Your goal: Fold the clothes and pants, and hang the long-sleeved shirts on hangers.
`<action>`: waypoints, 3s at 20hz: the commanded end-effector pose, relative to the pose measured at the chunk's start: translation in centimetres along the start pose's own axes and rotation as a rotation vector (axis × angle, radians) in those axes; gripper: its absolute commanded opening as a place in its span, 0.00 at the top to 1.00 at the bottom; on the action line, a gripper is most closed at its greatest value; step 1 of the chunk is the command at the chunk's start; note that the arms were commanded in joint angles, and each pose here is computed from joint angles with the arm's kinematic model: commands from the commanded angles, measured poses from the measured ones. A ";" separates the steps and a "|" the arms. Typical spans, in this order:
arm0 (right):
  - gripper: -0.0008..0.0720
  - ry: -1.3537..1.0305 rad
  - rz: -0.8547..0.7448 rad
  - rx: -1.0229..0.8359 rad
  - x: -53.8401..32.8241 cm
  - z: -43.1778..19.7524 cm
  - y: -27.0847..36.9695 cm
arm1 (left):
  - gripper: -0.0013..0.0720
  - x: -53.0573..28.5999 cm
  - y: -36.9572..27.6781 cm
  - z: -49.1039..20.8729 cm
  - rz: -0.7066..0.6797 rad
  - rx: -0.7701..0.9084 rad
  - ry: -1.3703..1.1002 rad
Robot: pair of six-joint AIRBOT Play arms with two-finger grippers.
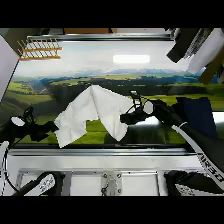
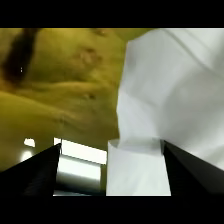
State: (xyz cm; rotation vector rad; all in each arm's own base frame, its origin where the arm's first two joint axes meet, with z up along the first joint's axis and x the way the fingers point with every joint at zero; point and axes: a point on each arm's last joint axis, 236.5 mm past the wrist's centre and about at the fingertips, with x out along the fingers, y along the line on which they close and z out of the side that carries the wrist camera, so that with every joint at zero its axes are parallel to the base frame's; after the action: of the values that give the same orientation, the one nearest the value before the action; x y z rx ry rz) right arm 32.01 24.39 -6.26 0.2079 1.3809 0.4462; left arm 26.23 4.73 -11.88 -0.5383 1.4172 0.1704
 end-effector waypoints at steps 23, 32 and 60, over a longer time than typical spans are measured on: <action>0.98 -0.896 -0.091 -0.064 -44.6 4.0 1.3 | 0.98 -61.4 -18.3 -3.0 -0.250 0.451 -1.526; 0.98 -0.792 -0.149 0.032 -44.2 -1.7 0.1 | 0.98 -63.4 -20.7 -3.0 -0.378 0.458 -1.522; 0.19 -0.670 -0.229 0.117 -29.6 12.0 -11.0 | 0.17 -10.0 -6.2 11.3 -0.070 0.126 -0.129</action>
State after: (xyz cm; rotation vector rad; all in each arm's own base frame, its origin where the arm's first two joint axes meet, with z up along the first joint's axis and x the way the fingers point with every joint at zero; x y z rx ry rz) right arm 46.40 2.50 19.78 0.2863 0.6791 0.0635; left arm 45.11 5.99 6.62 -0.4356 1.0714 -0.0178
